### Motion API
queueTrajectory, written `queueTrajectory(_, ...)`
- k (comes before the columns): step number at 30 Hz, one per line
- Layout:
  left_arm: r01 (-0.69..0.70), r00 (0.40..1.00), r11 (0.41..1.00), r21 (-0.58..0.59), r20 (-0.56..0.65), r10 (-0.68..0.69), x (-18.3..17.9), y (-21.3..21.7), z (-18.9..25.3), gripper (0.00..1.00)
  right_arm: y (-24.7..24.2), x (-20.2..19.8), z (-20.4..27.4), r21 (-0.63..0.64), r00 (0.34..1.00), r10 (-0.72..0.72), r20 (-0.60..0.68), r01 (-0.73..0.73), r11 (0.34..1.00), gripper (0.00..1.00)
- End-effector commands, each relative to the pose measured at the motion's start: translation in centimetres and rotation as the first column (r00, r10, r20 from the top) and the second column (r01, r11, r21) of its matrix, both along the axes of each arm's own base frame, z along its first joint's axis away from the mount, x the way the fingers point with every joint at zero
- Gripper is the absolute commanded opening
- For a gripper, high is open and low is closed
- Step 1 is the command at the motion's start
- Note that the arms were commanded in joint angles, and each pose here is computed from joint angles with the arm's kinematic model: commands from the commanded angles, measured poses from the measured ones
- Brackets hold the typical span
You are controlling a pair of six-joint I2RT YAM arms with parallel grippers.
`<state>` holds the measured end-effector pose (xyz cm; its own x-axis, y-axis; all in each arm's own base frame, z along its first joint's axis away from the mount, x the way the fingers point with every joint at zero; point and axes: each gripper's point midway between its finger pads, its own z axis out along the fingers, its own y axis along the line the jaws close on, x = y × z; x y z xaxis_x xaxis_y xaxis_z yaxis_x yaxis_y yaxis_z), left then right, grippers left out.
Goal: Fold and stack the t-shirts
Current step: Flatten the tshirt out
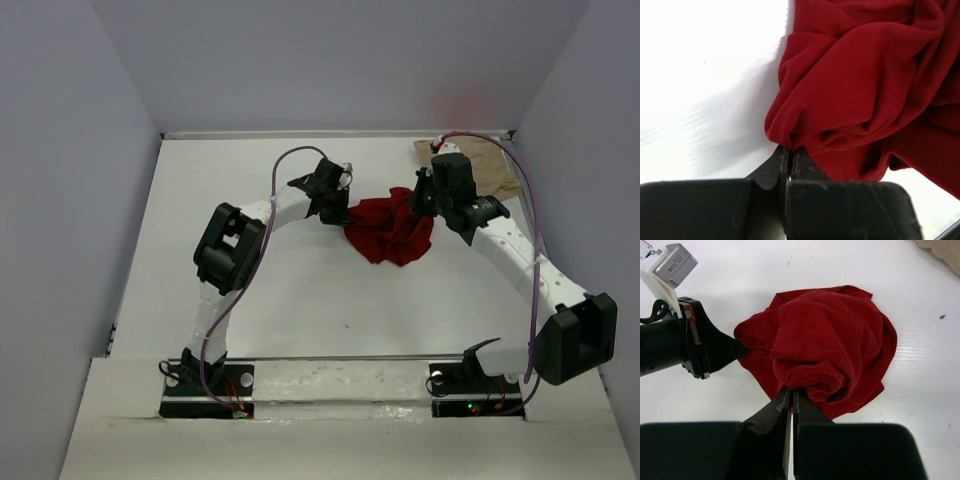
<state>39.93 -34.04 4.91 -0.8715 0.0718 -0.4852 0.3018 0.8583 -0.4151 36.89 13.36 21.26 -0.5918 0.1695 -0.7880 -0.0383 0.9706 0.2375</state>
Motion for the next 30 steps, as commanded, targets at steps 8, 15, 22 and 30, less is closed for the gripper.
queueTrajectory(8, -0.062, 0.985, 0.997, 0.05, 0.164, 0.053, 1.9, 2.1, 6.8, 0.0, -0.3, -0.4, -0.7, 0.007, 1.0, -0.013, 0.013, 0.013, 1.0, 0.0)
queueTrajectory(15, -0.11, 0.969, 0.988, 0.107, 0.231, 0.083, 3.3, 4.1, 9.3, 0.0, -1.2, -1.6, -2.6, -0.017, 0.999, -0.037, -0.018, 0.037, 0.999, 0.0)
queueTrajectory(22, -0.143, 0.965, 0.982, 0.127, 0.238, 0.109, 4.2, 6.2, 9.5, 0.0, -1.7, -2.2, -3.7, -0.032, 0.998, -0.046, -0.04, 0.045, 0.998, 0.0)
queueTrajectory(30, -0.148, 0.971, 0.978, 0.145, 0.212, 0.115, 4.2, 7.3, 8.1, 0.0, -1.3, -2.5, -5.3, -0.026, 0.997, -0.028, -0.069, 0.026, 0.999, 0.0)
